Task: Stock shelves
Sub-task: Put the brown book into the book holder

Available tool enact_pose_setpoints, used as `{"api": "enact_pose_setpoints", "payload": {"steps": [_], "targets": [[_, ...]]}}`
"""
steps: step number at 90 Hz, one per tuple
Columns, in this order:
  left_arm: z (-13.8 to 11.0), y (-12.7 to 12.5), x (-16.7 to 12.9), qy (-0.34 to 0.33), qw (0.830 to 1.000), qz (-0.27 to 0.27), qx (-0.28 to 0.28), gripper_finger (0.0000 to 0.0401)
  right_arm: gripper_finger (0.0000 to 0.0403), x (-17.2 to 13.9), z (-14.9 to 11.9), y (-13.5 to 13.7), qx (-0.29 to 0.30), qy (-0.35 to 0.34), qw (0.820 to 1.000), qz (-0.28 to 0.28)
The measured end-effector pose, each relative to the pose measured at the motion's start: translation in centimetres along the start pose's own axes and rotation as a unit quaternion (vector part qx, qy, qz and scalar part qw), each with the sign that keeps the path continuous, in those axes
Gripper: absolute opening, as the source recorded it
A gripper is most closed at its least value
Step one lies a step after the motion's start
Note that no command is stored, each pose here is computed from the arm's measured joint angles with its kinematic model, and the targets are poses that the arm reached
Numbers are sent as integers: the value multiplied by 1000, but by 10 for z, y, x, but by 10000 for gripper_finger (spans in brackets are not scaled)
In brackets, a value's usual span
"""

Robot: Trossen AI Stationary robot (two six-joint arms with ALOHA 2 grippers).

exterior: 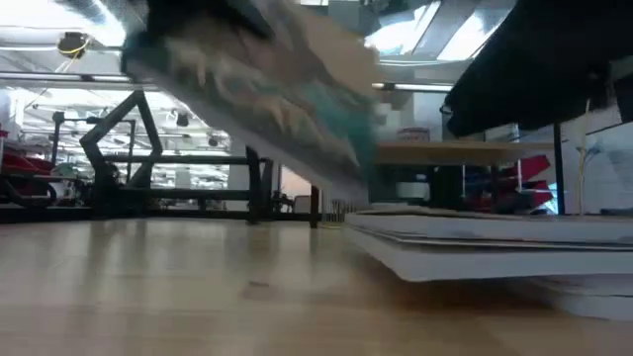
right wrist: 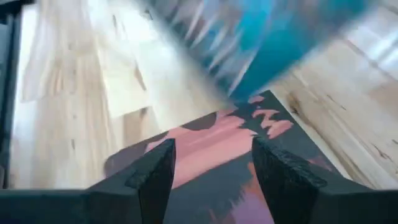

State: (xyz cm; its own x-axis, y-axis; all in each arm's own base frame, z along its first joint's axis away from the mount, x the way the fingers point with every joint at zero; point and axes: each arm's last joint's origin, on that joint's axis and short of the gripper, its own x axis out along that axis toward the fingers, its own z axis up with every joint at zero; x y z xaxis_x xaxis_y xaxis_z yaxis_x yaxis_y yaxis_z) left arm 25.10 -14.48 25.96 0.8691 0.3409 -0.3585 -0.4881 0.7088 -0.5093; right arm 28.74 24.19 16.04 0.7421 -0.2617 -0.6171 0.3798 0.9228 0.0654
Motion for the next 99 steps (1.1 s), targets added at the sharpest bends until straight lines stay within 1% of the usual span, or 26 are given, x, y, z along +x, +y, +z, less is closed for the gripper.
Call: {"api": "enact_pose_setpoints", "payload": {"steps": [7, 14, 22, 28, 34, 40, 47, 53, 64, 74, 82, 87, 91, 95, 99], "targets": [[24, -5, -30, -65, 998, 7, 9, 2, 198, 0, 1, 0, 0, -8, 1000, -4], [45, -8, -57, -134, 990, 30, 30, 1, 198, 0, 1, 0, 0, -9, 1000, -5], [66, -12, -79, -212, 973, 74, 60, 1, 198, 0, 1, 0, 0, -9, 1000, -5], [84, -16, -90, -251, 956, 118, 91, 1, 198, 0, 1, 0, 0, -10, 1000, -6], [104, -18, -94, -254, 949, 143, 121, 1, 198, 0, 1, 0, 0, -11, 1000, -6], [123, -17, -92, -260, 941, 172, 132, 0, 198, 0, 2, 0, 1, -13, 1000, -7], [143, -13, -87, -265, 926, 216, 157, 0, 198, 0, 2, 0, 1, -13, 1000, -7], [158, -5, -81, -269, 914, 253, 166, 0, 198, 0, 2, 0, 1, -13, 1000, -7], [181, 19, -77, -283, 892, 315, 157, 0, 198, 0, 2, 0, 1, -11, 1000, -5], [192, 44, -77, -294, 879, 351, 134, 0, 198, 0, 1, 0, 1, -9, 1000, -4], [197, 68, -78, -286, 883, 358, 104, 0, 198, 0, 1, 0, 1, -9, 1000, -4], [197, 85, -78, -262, 887, 369, 89, 0, 198, 0, 2, 0, 1, -9, 1000, -4], [195, 99, -78, -242, 886, 389, 74, 0, 198, 0, 2, 0, 1, -9, 1000, -4], [193, 112, -79, -222, 880, 415, 62, 0, 198, 0, 1, 0, 1, -10, 1000, -4], [189, 123, -78, -208, 870, 444, 56, 0, 198, 0, 1, -1, 0, -9, 1000, -5]]}}
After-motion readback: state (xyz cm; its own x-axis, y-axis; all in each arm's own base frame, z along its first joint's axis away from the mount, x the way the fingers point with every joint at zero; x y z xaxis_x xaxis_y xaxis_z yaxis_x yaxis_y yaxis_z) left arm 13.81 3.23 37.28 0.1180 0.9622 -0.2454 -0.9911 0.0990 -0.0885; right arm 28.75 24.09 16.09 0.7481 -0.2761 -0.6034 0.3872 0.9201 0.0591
